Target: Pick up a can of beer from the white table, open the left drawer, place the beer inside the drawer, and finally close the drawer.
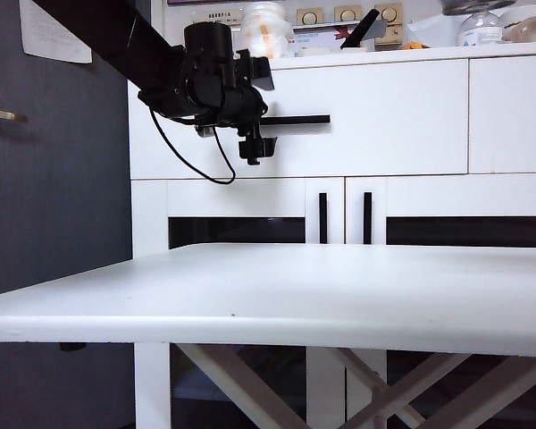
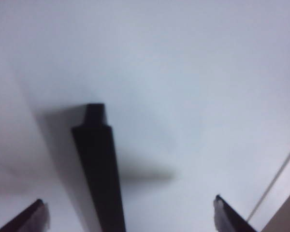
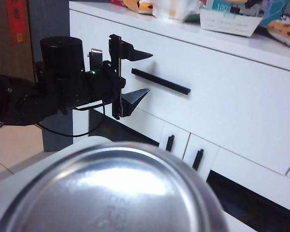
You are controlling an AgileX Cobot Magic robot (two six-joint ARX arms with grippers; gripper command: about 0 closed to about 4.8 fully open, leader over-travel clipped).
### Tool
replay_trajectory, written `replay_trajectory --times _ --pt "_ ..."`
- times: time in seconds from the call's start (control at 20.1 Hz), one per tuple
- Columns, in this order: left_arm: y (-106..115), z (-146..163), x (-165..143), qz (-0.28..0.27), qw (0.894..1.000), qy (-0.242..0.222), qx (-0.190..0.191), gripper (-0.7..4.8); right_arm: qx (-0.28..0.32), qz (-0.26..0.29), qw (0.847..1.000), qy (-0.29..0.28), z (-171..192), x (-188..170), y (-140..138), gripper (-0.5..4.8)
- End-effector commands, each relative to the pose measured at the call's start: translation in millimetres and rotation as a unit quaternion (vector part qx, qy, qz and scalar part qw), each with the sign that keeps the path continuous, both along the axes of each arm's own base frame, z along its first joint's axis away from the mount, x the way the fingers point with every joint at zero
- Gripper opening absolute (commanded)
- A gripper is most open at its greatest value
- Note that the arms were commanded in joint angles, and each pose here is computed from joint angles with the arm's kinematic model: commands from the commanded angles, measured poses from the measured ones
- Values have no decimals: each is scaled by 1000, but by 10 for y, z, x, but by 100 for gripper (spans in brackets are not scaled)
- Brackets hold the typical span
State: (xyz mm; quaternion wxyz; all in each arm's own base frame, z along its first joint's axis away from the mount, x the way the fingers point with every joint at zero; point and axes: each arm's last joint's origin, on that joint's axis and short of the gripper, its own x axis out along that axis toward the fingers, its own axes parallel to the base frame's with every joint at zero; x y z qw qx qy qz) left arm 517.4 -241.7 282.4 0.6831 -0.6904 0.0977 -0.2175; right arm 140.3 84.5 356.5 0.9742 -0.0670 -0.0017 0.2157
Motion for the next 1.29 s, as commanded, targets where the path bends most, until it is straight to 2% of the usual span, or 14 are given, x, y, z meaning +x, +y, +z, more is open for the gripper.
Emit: replay_trajectory --times 0.05,0.3,0.4,0.5,0.6,0.7,0.75,0.8,0.85,1.04,1.19,1.29 --pt "7 57 -6 5 1000 -15 3 461 24 2 999 -35 120 -25 -13 8" --pt "3 9 22 12 1000 -17 5 457 24 2 999 -35 119 -26 -13 8" --pt "8 2 26 22 1000 -13 5 344 23 2 999 -34 117 -25 -13 8" --pt "17 -10 32 30 1000 -7 7 304 22 2 999 -32 112 -25 -13 8" --pt "46 -26 50 35 999 -2 9 295 21 2 999 -31 111 -24 -12 8" --pt "49 -33 54 36 999 -2 10 201 18 2 999 -26 99 -24 -12 8" --pt "49 -32 54 37 999 -7 19 120 15 2 1000 -22 90 -24 -12 8" --pt "49 -32 54 40 999 -12 30 15 15 2 1000 -21 88 -23 -12 8" --pt "49 -33 54 40 999 -13 32 -6 15 2 1000 -23 91 -23 -13 8" --pt "46 0 46 36 997 -43 52 -6 17 1 1000 -25 97 -25 -14 8" --pt "37 19 36 16 997 -58 51 -6 18 1 999 -27 100 -25 -14 8" --pt "40 54 19 21 994 -93 44 -6 18 1 999 -27 100 -25 -14 8"
